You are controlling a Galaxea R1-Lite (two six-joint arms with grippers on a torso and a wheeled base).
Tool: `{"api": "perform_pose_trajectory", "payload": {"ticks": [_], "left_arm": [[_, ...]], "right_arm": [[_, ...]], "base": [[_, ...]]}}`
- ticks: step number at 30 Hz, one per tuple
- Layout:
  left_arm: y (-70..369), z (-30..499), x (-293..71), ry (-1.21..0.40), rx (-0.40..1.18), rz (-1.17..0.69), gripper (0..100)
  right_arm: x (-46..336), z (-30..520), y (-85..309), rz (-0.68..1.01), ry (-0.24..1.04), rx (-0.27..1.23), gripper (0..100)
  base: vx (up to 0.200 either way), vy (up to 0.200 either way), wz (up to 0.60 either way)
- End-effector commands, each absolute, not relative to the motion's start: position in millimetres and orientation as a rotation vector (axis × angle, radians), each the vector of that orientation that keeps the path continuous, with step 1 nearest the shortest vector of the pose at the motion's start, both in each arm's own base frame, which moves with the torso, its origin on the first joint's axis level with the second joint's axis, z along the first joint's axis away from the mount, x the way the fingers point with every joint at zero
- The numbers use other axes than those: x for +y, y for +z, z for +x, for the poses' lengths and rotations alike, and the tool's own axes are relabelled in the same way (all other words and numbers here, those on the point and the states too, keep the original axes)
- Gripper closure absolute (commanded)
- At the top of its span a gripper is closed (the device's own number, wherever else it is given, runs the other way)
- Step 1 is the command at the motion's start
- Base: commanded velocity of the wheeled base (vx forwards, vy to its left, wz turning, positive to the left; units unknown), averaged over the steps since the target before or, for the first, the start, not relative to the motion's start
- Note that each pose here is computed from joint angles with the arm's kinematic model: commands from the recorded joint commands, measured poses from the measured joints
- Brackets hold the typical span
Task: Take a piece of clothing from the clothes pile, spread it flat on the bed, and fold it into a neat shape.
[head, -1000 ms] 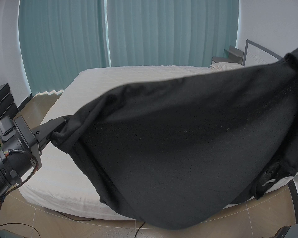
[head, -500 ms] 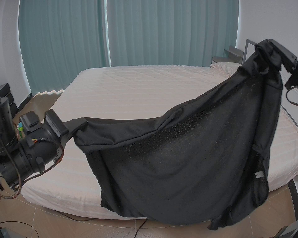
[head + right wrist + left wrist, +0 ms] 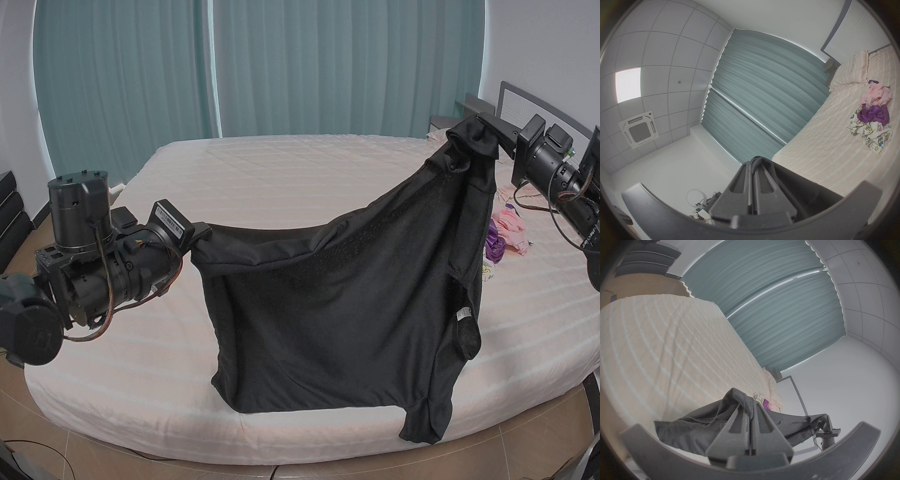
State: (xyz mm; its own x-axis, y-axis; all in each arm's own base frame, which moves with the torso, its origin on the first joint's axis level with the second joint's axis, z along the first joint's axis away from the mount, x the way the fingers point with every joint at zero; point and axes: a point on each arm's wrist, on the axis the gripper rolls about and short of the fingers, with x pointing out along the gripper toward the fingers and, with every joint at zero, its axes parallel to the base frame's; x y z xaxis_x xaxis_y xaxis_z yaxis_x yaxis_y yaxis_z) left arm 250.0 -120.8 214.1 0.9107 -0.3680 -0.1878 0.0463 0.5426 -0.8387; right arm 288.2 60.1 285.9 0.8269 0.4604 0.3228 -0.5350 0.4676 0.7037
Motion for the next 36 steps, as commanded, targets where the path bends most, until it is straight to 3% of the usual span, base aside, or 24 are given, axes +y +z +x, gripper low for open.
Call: {"api": "perform_pose_trajectory", "payload": {"ticks": [1, 12, 25, 26, 27, 28, 36], "left_arm": [[197.5, 284.3, -127.5, -0.208, 0.389, -0.966, 100], [164.0, 318.5, -140.3, -0.157, 0.466, -0.943, 100], [111.1, 363.8, -135.7, -0.046, 0.536, -0.927, 100], [103.4, 368.3, -136.1, -0.034, 0.549, -0.924, 0], [102.2, 368.6, -136.2, -0.033, 0.552, -0.922, 0], [92.0, 373.6, -138.1, -0.022, 0.569, -0.918, 0], [57.2, 412.4, -131.2, 0.083, 0.537, -0.905, 0]], "right_arm": [[58.6, 321.6, 261.9, 0.903, 0.556, -0.035, 100], [58.0, 360.4, 219.7, 0.912, 0.487, 0.055, 100], [64.2, 422.3, 153.0, 0.927, 0.377, 0.133, 100], [64.7, 427.2, 145.7, 0.929, 0.364, 0.141, 100], [64.8, 428.6, 144.2, 0.929, 0.362, 0.141, 100], [65.5, 434.4, 132.3, 0.930, 0.344, 0.159, 0], [68.0, 471.9, 74.9, 0.934, 0.169, 0.159, 0]], "base": [[0.200, 0.000, 0.00], [0.200, 0.000, 0.00], [0.000, 0.000, 0.00], [0.000, 0.000, 0.00], [0.000, 0.000, 0.00], [0.000, 0.000, 0.00], [0.000, 0.000, 0.00]]}}
